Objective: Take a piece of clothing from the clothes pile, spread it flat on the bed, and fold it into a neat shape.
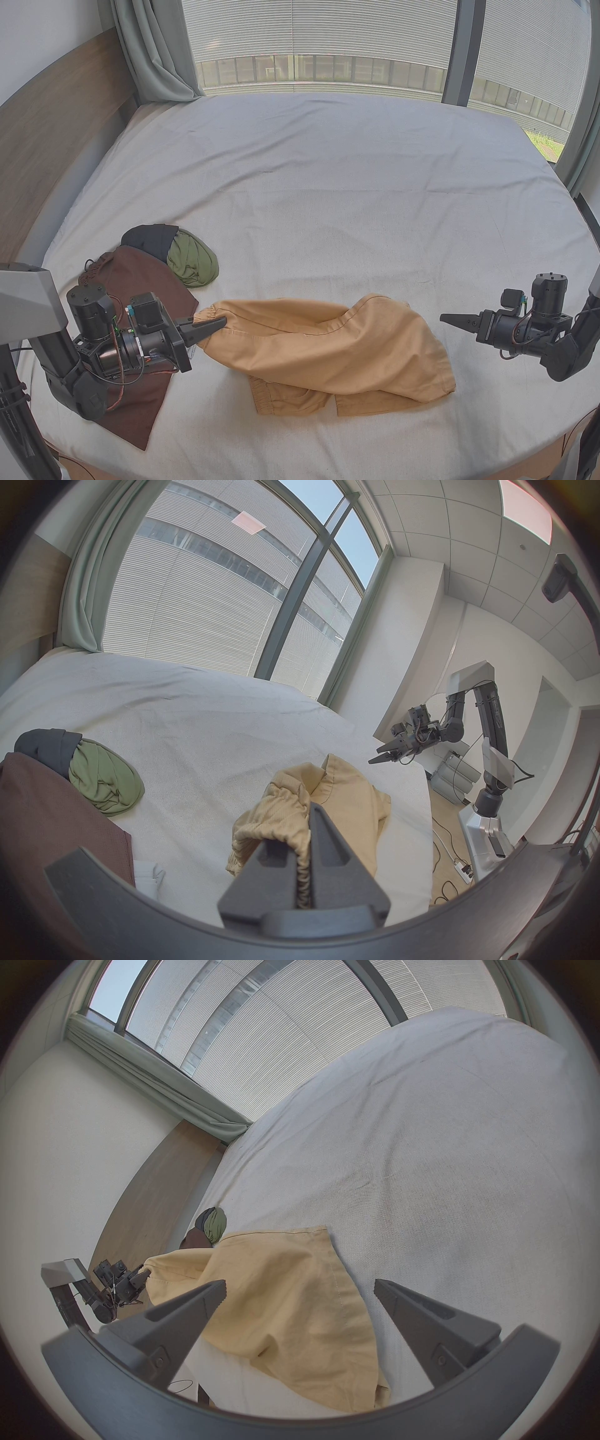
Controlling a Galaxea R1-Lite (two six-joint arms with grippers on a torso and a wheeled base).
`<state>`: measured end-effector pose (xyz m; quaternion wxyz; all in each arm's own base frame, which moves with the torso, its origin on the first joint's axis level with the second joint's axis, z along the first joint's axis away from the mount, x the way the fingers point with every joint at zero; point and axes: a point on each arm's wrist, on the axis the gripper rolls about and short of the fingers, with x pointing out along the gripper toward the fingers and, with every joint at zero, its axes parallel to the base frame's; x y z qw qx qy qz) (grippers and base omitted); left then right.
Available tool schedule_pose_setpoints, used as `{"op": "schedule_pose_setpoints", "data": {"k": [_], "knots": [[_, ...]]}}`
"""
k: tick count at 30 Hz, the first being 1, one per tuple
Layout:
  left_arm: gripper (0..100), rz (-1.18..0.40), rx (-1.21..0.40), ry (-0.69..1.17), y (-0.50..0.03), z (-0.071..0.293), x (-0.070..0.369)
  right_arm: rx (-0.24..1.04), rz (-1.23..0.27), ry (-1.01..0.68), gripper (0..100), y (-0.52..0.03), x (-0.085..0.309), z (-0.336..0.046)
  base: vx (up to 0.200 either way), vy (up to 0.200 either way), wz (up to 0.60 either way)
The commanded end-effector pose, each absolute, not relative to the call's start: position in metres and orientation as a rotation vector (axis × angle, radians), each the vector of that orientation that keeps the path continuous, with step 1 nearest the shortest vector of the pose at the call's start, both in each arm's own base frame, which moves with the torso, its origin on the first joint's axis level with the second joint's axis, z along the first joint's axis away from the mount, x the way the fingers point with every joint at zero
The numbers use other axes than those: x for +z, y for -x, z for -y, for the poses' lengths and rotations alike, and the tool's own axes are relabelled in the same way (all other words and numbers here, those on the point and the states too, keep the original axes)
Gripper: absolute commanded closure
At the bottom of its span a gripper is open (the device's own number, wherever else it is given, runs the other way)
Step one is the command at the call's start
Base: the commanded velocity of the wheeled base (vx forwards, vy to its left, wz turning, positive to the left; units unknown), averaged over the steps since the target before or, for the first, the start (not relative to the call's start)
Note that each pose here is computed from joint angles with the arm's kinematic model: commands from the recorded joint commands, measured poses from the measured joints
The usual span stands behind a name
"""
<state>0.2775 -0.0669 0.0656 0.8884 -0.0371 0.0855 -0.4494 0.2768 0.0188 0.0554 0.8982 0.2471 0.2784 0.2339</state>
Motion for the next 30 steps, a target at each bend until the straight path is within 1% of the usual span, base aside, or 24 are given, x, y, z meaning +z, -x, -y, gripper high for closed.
{"op": "schedule_pose_setpoints", "data": {"k": [1,11,23,30], "knots": [[100,-0.180,-0.934,0.078,-0.278,0.067,0.065,0.470,-0.627,-0.532,0,-0.282,0.036,-0.019,0.000,0.000,0.00],[100,-0.179,-0.936,0.078,-0.277,0.067,0.065,0.470,-0.648,-0.561,0,-0.289,0.025,-0.023,0.000,0.000,0.00],[100,-0.174,-0.933,0.077,-0.278,0.067,0.066,0.477,-0.713,-0.600,0,-0.296,0.007,-0.034,0.000,0.000,0.00],[100,-0.172,-0.933,0.076,-0.278,0.067,0.067,0.474,-0.722,-0.636,0,-0.296,0.008,-0.035,0.000,0.000,0.00]]}}
